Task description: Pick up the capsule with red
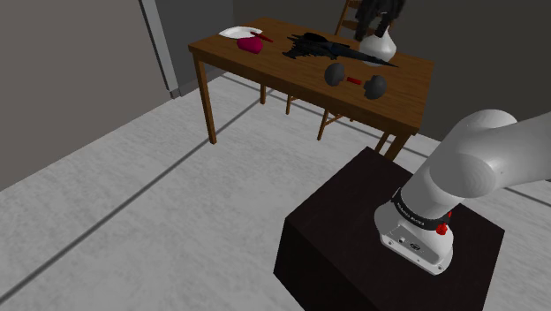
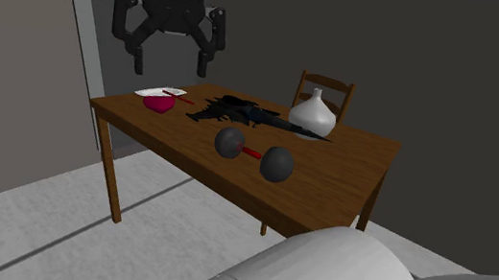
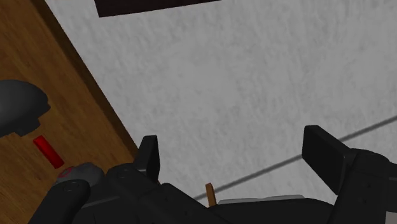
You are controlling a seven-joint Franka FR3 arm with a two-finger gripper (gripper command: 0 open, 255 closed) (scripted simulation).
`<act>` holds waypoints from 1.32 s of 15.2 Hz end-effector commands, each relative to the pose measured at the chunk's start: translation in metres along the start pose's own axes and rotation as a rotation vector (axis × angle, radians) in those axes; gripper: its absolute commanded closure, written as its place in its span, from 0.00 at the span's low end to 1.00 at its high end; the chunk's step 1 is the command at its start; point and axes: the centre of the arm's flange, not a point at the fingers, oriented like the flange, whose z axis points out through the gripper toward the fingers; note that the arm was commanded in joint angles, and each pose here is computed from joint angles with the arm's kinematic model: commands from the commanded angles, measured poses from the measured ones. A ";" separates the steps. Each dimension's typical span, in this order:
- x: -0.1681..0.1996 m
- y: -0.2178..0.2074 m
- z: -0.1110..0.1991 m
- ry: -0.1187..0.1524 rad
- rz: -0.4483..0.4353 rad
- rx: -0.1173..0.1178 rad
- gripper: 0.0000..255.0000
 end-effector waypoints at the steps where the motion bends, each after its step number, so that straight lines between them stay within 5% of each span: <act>1: 0.008 0.021 0.018 -0.006 -0.029 -0.006 0.00; 20: 0.095 0.197 0.167 -0.067 -0.274 -0.054 0.00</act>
